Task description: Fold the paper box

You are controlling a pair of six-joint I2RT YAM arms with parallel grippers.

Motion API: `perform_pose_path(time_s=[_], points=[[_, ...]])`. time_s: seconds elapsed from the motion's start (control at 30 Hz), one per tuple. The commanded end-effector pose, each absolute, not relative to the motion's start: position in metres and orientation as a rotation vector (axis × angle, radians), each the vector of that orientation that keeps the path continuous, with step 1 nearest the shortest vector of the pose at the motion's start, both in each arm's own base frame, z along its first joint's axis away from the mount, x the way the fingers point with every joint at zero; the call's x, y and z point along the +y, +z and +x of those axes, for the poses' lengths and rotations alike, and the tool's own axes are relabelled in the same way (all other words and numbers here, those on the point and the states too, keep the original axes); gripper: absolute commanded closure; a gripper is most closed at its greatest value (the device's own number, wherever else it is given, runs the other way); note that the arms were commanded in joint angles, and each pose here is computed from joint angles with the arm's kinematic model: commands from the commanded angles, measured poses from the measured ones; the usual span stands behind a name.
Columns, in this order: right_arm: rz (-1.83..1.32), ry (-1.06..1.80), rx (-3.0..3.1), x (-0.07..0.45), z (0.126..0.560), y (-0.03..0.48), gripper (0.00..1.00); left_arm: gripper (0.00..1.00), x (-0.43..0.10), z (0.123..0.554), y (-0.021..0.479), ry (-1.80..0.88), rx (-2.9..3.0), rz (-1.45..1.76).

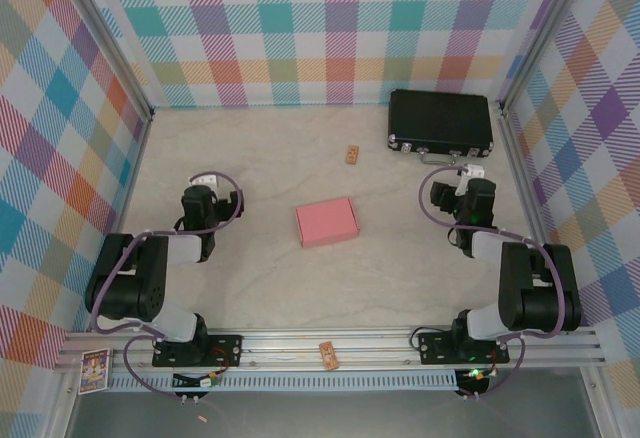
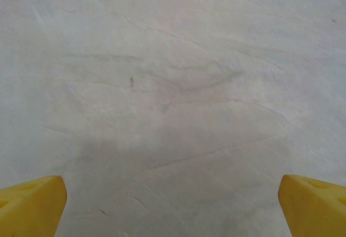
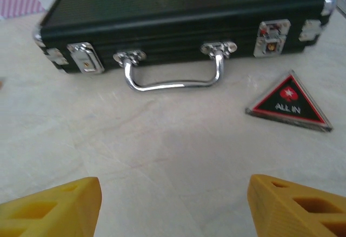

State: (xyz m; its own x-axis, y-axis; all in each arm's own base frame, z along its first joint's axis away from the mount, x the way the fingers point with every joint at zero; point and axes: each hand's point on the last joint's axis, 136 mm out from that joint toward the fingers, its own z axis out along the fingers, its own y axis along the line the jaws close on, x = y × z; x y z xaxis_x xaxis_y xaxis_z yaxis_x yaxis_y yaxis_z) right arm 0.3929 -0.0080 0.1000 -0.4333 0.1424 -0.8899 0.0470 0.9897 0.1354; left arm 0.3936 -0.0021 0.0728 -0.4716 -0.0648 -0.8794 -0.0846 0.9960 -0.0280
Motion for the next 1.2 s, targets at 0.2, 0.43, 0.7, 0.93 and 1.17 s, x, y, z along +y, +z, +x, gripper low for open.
perform_pose_path(time_s=[0.2,0.43,0.7,0.93,1.17], points=[[0.049,0.173,1.864,0.005,0.384,0.108,0.28,0.00,-0.016,0.400,0.083,-0.098,1.954,-0.049],[0.058,0.161,1.902,0.005,0.390,0.095,0.24,0.00,-0.013,0.402,0.082,-0.072,1.958,-0.070],[0.057,0.104,1.928,0.007,0.396,0.093,0.01,0.00,-0.014,0.401,0.082,-0.077,1.957,-0.063],[0.057,0.104,1.926,0.007,0.396,0.094,0.01,0.00,-0.017,0.401,0.082,-0.089,1.960,-0.042],[0.057,0.102,1.928,0.006,0.395,0.093,0.01,0.00,-0.017,0.402,0.082,-0.088,1.961,-0.042]])
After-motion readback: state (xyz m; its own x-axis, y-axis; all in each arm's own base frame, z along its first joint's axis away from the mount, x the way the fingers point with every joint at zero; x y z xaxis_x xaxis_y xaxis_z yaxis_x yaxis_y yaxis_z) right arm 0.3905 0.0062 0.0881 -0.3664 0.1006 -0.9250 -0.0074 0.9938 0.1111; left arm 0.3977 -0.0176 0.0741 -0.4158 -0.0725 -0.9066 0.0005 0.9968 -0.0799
